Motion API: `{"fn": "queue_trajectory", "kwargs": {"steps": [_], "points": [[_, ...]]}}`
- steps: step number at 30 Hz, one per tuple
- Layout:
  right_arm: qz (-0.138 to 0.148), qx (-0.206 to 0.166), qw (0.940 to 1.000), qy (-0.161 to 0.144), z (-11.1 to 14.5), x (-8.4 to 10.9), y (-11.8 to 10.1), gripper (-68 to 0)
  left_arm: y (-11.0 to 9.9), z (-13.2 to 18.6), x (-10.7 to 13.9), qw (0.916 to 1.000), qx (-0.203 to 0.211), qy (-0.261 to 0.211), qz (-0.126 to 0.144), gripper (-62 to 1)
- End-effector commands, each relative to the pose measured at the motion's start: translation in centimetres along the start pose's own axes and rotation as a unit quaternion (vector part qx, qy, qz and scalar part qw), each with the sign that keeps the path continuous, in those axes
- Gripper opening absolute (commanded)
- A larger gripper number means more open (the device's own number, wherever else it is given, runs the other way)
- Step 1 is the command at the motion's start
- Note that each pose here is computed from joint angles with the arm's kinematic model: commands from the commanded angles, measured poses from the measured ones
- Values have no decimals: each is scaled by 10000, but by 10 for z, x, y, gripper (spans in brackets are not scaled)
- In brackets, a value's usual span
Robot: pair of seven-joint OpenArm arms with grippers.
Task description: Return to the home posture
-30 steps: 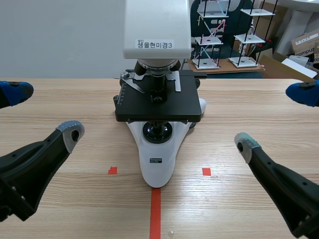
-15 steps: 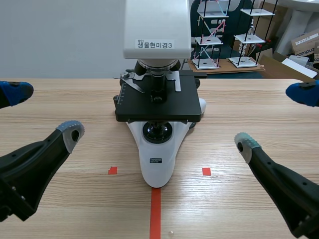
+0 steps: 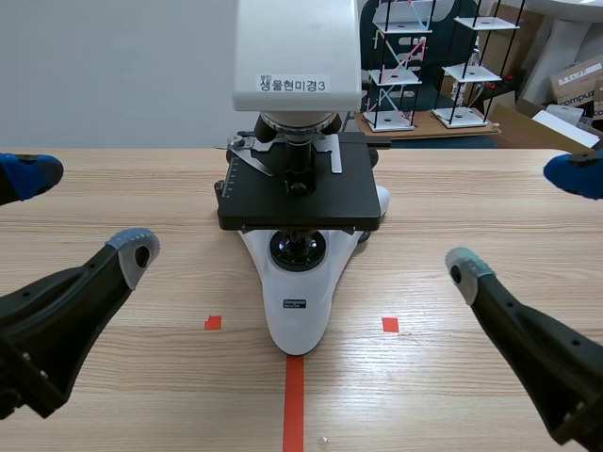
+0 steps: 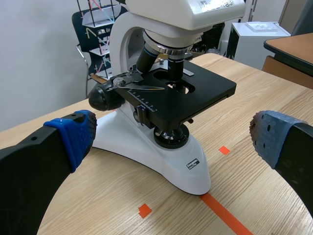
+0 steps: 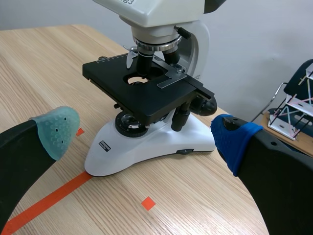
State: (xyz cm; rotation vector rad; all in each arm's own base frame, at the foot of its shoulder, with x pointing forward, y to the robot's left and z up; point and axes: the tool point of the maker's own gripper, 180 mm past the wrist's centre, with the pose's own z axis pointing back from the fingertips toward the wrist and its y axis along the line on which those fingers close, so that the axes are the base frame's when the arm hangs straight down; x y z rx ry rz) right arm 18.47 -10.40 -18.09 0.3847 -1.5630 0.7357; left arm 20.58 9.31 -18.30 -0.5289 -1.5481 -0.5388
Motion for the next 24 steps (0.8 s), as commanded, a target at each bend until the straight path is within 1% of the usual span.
{"fn": "queue_trajectory", "kwargs": {"steps": [1, 7, 11, 24], "points": [[27, -17, 9998, -182, -2, 9, -3, -87, -2, -1, 7, 9999, -24, -136, 37, 14], [27, -17, 9998, -183, -2, 9, -3, -86, -2, -1, 7, 9999, -24, -136, 37, 14], [28, -17, 9997, -258, -2, 11, -3, -86, -2, -1, 7, 9999, -24, -138, 37, 14], [30, -14, 9997, -253, -2, 11, -3, -86, -2, -1, 7, 9999, -24, -138, 37, 14]]}}
